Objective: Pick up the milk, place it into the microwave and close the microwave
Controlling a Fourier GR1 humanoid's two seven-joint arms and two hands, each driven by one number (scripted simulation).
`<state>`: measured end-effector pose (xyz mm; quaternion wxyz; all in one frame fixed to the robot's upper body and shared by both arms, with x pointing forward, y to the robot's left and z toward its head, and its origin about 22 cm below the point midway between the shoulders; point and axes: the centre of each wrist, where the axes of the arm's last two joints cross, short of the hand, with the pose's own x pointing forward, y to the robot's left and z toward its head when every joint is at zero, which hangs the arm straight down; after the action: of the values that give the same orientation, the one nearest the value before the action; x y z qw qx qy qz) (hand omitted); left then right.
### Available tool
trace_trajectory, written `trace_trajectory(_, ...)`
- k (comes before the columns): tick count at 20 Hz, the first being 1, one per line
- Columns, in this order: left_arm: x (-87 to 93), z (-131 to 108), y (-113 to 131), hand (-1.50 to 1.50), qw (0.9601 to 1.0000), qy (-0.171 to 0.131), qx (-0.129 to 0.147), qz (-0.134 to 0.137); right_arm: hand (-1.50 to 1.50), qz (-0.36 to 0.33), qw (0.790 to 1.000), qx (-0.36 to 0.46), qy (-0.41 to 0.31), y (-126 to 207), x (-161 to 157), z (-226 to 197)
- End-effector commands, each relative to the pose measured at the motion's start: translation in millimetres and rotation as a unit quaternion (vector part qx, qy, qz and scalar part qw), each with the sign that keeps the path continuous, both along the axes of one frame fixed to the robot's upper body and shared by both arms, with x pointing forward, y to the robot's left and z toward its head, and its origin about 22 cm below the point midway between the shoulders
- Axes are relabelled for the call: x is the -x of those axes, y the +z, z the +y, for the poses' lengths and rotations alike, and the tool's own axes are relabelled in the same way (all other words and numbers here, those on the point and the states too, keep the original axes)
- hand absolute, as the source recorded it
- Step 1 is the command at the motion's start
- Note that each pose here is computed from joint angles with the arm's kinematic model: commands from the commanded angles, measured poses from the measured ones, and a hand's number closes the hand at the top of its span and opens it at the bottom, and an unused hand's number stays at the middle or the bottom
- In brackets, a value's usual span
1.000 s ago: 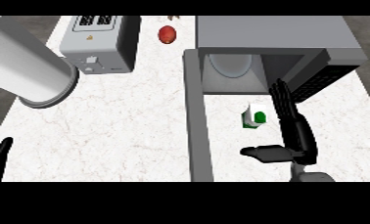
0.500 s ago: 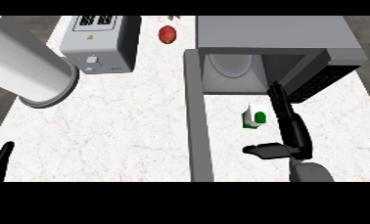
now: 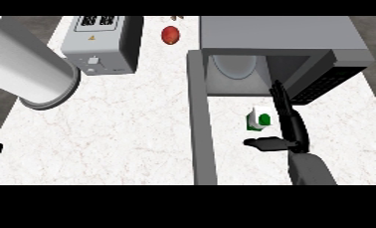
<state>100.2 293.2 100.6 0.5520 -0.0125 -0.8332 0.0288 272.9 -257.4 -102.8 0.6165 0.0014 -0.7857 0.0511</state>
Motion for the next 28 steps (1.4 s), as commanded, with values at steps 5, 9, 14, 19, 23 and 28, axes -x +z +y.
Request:
trace_trajectory(5,9.0,-1,3,-1.5,0.9999,-0.007,-0.001,0.008,-1.5,0.02,0.995,0.061,-0.075,-26,-1,-34)
trace_trajectory(9,-5.6,-9,-3,-1.5,1.0,-0.002,0.0,0.0,-1.5,0.02,0.996,0.054,-0.074,-33,-1,-44)
trace_trajectory(14,-0.7,-3,3,-1.5,0.9999,-0.011,0.003,0.002,-1.5,0.057,0.995,-0.045,0.075,-43,15,-45)
trace_trajectory(19,2.1,-6,5,-1.5,0.9999,0.002,0.004,0.01,-1.5,0.027,0.982,-0.103,0.155,-31,-8,-26)
trace_trajectory(23,7.6,-1,-3,-1.5,0.9999,-0.006,0.006,0.009,1.5,-0.024,0.991,-0.063,0.117,-32,-6,-18)
trace_trajectory(28,8.2,-5,-1,-1.5,0.9998,-0.007,0.019,0.008,1.5,-0.071,0.997,-0.007,0.012,-33,-8,11)
